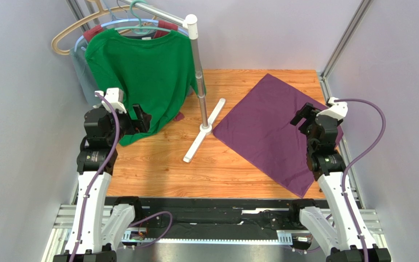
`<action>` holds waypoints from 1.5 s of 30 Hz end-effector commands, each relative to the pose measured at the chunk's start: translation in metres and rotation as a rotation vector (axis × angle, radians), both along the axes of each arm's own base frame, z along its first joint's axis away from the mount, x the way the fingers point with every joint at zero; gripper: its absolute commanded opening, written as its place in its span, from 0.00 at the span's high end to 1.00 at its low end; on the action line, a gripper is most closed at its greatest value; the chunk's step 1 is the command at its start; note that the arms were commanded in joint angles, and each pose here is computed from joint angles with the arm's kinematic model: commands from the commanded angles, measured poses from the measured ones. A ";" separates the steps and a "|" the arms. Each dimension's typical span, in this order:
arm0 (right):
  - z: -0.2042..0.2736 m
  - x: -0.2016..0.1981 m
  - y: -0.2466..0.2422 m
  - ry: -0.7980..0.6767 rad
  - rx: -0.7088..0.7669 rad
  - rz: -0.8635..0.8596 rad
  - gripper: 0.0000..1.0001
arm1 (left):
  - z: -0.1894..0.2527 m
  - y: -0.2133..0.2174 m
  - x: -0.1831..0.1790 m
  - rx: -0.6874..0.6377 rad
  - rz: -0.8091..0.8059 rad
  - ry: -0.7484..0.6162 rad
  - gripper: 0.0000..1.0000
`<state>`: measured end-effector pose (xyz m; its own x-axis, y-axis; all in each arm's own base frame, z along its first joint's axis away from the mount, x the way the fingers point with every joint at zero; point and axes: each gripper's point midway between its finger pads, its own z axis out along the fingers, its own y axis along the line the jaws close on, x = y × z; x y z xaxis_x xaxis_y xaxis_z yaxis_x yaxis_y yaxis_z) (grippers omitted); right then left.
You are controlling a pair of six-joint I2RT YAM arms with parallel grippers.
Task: Fold the napkin, place the utensils inside, and roll it up
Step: Flatten the napkin out
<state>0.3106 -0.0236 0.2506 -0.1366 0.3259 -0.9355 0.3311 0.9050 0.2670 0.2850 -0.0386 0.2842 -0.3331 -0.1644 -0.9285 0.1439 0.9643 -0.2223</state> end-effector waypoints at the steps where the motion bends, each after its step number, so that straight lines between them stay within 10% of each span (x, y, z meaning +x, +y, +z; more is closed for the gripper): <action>1: 0.009 0.011 0.009 -0.033 0.018 0.045 0.16 | 0.022 0.002 0.003 0.007 0.005 -0.062 0.01; 18: -0.093 0.043 0.184 0.265 0.268 0.635 0.21 | 0.016 -0.010 0.000 0.006 -0.074 -0.057 0.01; 45: -0.214 0.041 0.244 0.589 0.361 0.719 0.25 | 0.014 -0.007 0.001 0.023 -0.064 -0.053 0.01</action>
